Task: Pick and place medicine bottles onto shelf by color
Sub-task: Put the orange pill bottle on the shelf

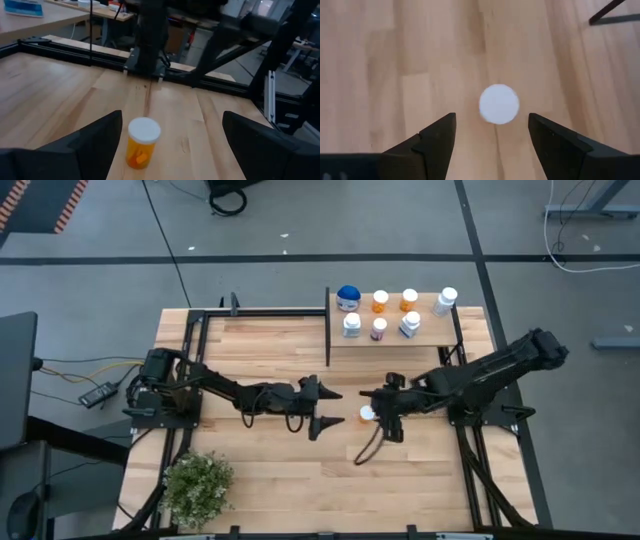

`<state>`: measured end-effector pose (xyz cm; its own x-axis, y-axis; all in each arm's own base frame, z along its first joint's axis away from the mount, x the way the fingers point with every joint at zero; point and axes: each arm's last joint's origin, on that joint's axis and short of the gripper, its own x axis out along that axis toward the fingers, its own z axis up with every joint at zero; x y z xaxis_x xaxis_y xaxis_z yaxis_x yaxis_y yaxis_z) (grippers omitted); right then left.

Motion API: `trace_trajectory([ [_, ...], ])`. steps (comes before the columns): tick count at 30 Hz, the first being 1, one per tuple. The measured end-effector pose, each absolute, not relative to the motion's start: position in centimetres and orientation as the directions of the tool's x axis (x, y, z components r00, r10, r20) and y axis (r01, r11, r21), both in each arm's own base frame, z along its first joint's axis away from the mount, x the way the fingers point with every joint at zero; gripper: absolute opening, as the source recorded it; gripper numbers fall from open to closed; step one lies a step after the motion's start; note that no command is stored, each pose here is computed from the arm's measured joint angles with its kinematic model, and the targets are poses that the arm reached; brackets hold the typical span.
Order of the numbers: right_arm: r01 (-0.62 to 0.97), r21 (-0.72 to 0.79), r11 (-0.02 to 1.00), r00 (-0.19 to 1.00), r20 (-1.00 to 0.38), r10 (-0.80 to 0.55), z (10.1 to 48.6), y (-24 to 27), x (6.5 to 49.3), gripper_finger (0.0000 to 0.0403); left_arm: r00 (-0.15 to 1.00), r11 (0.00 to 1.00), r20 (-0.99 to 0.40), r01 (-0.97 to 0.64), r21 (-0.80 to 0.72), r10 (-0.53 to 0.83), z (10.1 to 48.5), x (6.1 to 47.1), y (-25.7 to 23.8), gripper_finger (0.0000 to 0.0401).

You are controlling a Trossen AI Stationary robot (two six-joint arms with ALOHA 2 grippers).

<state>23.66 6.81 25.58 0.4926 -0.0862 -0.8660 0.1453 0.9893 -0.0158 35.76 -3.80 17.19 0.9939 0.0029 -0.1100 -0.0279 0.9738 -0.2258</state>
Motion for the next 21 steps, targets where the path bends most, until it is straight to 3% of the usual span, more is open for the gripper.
trace_trajectory([
  [10, 0.097, -0.004, 0.995, 0.317, -0.948, -0.035, 23.9, 6.8, 26.0, 0.0279, 0.993, 0.979, -0.118, 0.007, -0.204, -0.032, 17.1, 35.6, -5.0, 0.035],
  [21, 0.157, 0.004, 0.988, 0.306, -0.951, -0.045, 23.8, 6.3, 26.1, 0.0339, 0.992, 0.978, -0.12, 0.013, -0.207, -0.039, 17.1, 35.6, -5.3, 0.035],
])
